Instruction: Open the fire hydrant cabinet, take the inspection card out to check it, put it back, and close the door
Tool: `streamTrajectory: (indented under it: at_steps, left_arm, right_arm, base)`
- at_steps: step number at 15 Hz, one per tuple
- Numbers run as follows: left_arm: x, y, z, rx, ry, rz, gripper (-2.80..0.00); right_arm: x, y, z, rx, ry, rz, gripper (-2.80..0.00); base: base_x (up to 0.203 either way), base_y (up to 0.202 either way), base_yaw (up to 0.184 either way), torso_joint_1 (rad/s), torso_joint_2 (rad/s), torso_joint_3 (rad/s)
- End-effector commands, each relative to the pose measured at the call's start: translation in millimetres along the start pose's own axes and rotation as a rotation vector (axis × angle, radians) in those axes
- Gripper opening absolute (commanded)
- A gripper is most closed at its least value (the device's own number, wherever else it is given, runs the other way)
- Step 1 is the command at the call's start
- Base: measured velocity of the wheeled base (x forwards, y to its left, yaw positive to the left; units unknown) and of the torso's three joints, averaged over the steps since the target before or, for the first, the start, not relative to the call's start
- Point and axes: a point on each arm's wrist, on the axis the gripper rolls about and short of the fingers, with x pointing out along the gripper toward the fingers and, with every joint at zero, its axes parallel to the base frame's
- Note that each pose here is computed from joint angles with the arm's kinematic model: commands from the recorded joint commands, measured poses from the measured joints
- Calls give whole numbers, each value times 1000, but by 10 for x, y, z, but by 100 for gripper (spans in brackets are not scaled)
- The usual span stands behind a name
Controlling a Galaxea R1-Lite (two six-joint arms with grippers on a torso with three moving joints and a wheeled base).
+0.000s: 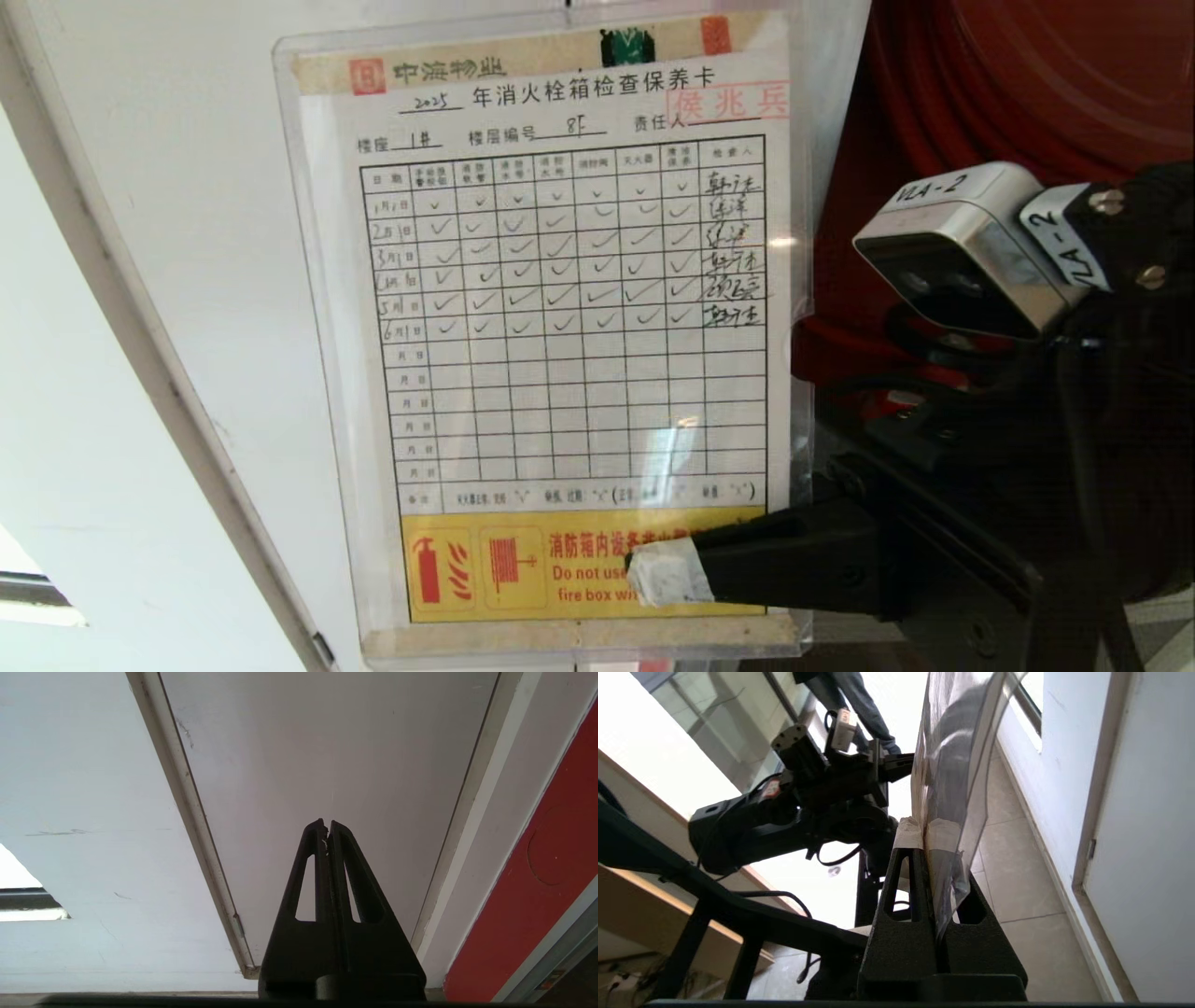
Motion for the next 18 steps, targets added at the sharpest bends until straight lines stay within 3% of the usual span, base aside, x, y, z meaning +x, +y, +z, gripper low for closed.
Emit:
streamTrajectory:
  at_steps: [1,5,13,18]
  left_arm:
    - [5,-1,-16,0,6,0,-280]
    - [5,-1,-16,0,7,0,-280]
    - [5,-1,-16,0,6,0,-280]
    - [5,-1,-16,0,7,0,-280]
  right_arm:
    - [4,-12,-35,11,8,-6,-280]
    - [-48,-23,-187,21,13,-36,-280]
    - [-161,50,-213,6,-18,-60,-280]
    - [-392,48,-224,8,-61,-199,-280]
  base:
    - [0,0,0,0,0,0]
    - [0,0,0,0,0,0]
    - [0,0,0,0,0,0]
    - [0,0,0,0,0,0]
